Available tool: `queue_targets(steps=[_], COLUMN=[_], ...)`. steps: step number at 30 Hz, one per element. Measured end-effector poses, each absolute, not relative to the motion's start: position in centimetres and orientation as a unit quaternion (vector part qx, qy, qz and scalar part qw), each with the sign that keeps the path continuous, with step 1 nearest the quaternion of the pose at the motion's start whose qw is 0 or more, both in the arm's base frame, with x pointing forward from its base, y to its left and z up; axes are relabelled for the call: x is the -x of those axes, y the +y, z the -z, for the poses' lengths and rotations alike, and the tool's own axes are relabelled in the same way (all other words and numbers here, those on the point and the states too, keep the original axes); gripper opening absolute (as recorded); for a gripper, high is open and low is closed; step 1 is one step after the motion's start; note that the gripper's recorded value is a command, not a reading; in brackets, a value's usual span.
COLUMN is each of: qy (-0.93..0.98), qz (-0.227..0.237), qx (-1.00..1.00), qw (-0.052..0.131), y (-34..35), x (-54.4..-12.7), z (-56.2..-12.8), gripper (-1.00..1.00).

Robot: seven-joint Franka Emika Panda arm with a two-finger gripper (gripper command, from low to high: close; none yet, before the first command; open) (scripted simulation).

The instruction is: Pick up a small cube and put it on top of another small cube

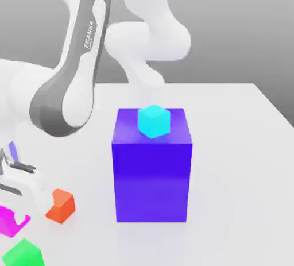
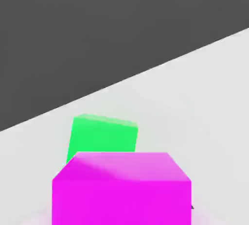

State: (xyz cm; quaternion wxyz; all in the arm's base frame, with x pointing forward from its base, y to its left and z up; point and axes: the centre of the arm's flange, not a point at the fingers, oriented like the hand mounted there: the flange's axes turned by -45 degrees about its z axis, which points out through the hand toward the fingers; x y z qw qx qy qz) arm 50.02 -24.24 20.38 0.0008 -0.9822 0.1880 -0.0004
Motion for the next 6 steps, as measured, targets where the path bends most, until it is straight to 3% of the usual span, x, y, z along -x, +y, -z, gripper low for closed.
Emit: queue_targets(steps=[1, 6], qy=[0.187, 0.187], qz=[0.0, 0.0], qx=[0.982, 0.982], qw=[0.001, 0.001], y=[-24.15, -24.15], x=[-50.07, -50.07], z=[-18.91, -18.91], gripper=[1.0, 1.0])
